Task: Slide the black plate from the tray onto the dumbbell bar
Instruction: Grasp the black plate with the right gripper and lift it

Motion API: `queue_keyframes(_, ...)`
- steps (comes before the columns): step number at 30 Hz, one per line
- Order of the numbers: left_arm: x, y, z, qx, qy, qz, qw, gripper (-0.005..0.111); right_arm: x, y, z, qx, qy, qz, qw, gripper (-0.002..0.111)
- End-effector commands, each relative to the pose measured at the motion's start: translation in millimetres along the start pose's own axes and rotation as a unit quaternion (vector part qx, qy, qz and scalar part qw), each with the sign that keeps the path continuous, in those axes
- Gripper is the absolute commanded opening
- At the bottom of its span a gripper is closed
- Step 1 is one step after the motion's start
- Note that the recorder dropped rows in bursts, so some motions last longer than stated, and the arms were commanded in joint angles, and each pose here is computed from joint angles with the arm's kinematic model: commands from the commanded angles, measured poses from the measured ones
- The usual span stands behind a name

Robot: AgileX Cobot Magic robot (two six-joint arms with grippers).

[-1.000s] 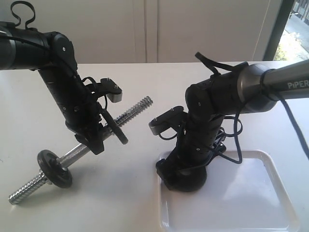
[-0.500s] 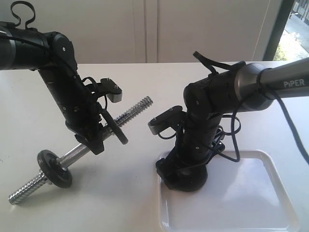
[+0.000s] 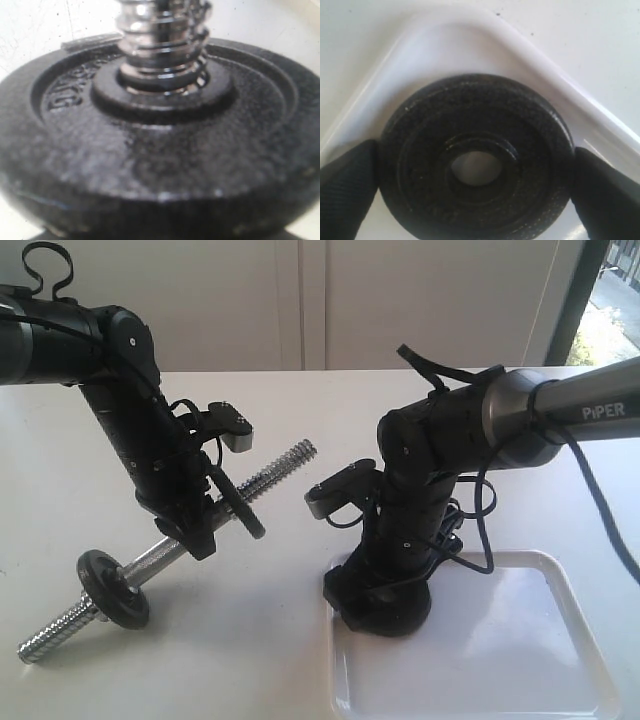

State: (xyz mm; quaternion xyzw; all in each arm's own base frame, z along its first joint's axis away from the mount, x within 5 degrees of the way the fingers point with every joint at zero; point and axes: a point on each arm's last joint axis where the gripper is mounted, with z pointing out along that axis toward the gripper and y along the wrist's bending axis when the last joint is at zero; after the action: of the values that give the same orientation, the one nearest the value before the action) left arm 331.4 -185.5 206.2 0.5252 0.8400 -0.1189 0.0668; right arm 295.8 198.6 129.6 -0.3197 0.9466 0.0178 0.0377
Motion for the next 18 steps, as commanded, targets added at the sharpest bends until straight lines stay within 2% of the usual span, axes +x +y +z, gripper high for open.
queue_keyframes(1,-7,-9.5,-24,0.003,-0.042,-0.002,0.999,0.0,10,0,16,0.0,0.048,-0.005,0.999,0.0)
queue_keyframes(12,-7,-9.7,-24,0.004,-0.042,-0.003,0.999,0.0,4,-2,-50,0.007,-0.04,-0.005,0.999,0.0)
queue_keyframes(18,-7,-10.4,-24,0.008,-0.043,-0.004,0.999,0.0,7,-21,-73,-0.003,-0.077,0.029,0.997,0.0)
